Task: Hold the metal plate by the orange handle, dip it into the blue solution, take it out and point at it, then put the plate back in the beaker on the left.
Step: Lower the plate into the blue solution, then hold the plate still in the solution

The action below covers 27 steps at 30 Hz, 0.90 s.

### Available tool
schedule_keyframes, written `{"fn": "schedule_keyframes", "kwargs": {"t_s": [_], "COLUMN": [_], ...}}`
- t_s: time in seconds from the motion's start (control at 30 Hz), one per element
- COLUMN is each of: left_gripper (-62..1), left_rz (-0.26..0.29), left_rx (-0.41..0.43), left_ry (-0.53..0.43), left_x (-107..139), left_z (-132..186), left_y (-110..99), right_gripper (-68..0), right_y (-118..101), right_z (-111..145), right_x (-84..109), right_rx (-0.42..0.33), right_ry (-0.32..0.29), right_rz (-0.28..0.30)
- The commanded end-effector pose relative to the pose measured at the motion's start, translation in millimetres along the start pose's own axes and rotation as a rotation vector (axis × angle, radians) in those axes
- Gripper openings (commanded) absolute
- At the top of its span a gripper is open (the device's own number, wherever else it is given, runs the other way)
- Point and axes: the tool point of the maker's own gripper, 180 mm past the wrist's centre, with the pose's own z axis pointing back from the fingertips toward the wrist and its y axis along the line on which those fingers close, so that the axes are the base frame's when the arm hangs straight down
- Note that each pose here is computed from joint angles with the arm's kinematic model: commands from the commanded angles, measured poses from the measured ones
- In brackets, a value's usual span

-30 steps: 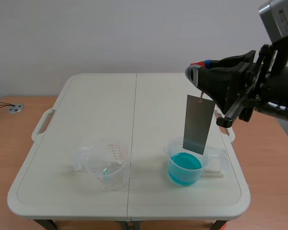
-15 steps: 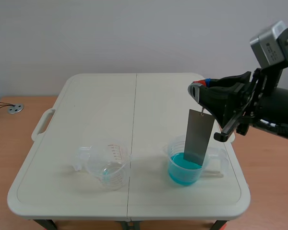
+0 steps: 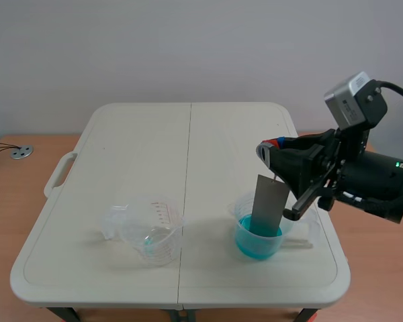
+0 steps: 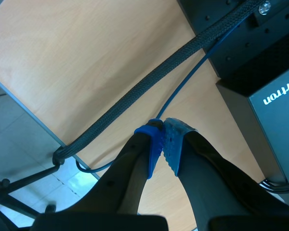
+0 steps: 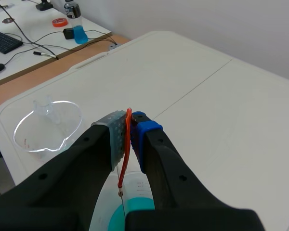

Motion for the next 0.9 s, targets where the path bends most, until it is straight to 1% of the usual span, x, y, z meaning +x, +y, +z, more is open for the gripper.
{"fn": "schedule_keyframes", "kwargs": {"t_s": [0.0,0.1,0.33,0.43,0.87], "left_gripper": [-59.3,-59.3,-59.3,-59.3,-59.3], "left_rz": [0.008,0.008,0.008,0.008,0.013], "left_rx": [-0.005,-0.005,-0.005,-0.005,-0.007], "left_ry": [-0.003,-0.003,-0.003,-0.003,-0.006], "left_x": [-1,-1,-1,-1,0], "left_z": [2,2,2,2,1], "left_y": [-3,-3,-3,-3,-5], "right_gripper": [-66.2,-66.2,-66.2,-66.2,-66.2], "right_y": [-5,-6,-7,-8,-8], "right_z": [-4,-6,-6,-6,-5], "right_x": [15.0,9.7,-0.4,-2.6,-3.8], "right_rx": [0.009,0.013,0.014,0.012,0.012], "right_ry": [-0.047,-0.035,-0.015,-0.016,-0.013], "right_rz": [0.021,0.028,0.024,0.024,0.030]}}
